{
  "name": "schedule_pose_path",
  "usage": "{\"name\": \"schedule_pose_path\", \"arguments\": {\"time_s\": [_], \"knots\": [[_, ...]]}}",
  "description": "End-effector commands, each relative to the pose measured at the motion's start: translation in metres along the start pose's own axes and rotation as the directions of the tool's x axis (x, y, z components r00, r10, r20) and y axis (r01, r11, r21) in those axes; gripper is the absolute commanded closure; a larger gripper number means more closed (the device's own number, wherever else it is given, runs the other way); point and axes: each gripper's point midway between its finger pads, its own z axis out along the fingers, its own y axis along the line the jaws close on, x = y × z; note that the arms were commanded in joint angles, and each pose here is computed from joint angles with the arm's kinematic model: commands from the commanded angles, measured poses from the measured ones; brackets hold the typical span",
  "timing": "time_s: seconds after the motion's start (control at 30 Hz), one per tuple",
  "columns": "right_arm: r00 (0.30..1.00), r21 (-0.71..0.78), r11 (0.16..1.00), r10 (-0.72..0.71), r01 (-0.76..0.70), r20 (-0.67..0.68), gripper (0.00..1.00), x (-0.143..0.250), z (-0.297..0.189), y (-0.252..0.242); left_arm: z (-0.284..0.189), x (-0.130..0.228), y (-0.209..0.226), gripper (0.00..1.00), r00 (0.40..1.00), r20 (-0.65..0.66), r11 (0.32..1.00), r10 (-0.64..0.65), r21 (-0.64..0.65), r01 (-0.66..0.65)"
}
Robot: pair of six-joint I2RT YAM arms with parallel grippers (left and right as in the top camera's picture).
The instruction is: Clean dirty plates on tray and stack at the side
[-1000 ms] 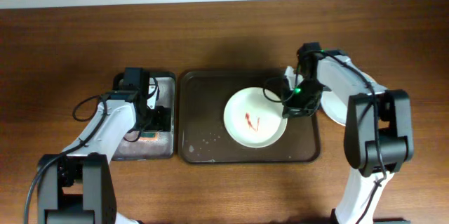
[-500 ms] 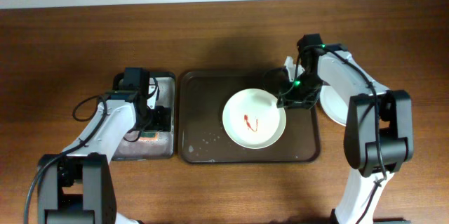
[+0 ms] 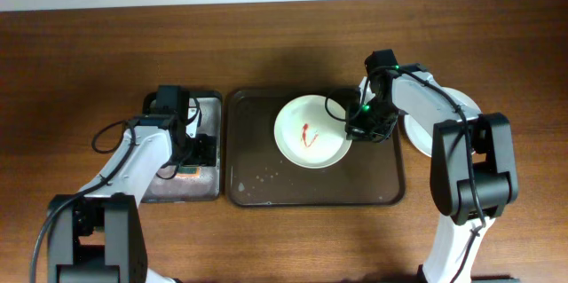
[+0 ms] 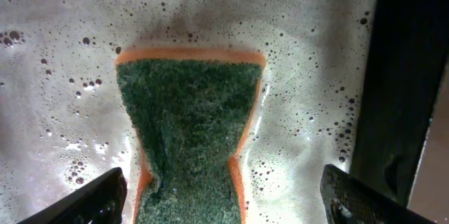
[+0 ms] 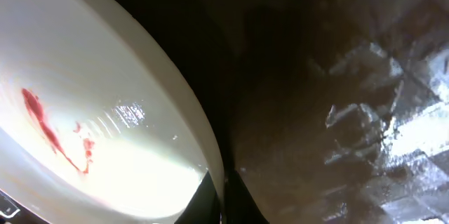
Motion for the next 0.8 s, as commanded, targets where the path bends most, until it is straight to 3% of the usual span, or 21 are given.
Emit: {"name": "schedule_pose_path", "arguments": {"time_s": [0.0, 0.27, 0.37, 0.6, 0.77], "knots": [[0.999, 0.029, 0.999, 0.039, -0.039, -0.019, 0.96, 0.006, 0.004, -0.005, -0.008, -0.013, -0.002, 0.14, 0.999, 0.054, 1.0, 0.002, 0.013, -0.003], [0.999, 0.03, 0.999, 0.039, -0.039, -0.018, 0.95, 0.006, 0.004, -0.005, -0.011, -0.035, -0.002, 0.34, 0.99, 0.144, 1.0, 0.001, 0.015, -0.003], [0.999, 0.03, 0.999, 0.039, -0.039, -0.019, 0.96, 0.007, 0.004, -0.005, -0.007, -0.03, -0.002, 0.41, 0.992, 0.129, 1.0, 0.001, 0.012, -0.003], [0.999, 0.033, 0.999, 0.036, -0.035, -0.017, 0.95, 0.006, 0.004, -0.006, 0.009, -0.003, 0.009, 0.46, 0.998, 0.062, 0.999, 0.002, -0.048, 0.001], [0.999, 0.033, 0.999, 0.036, -0.036, -0.018, 0.96, 0.006, 0.004, -0.006, 0.009, -0.004, 0.009, 0.85, 0.998, 0.069, 0.999, 0.002, -0.047, 0.001]]}}
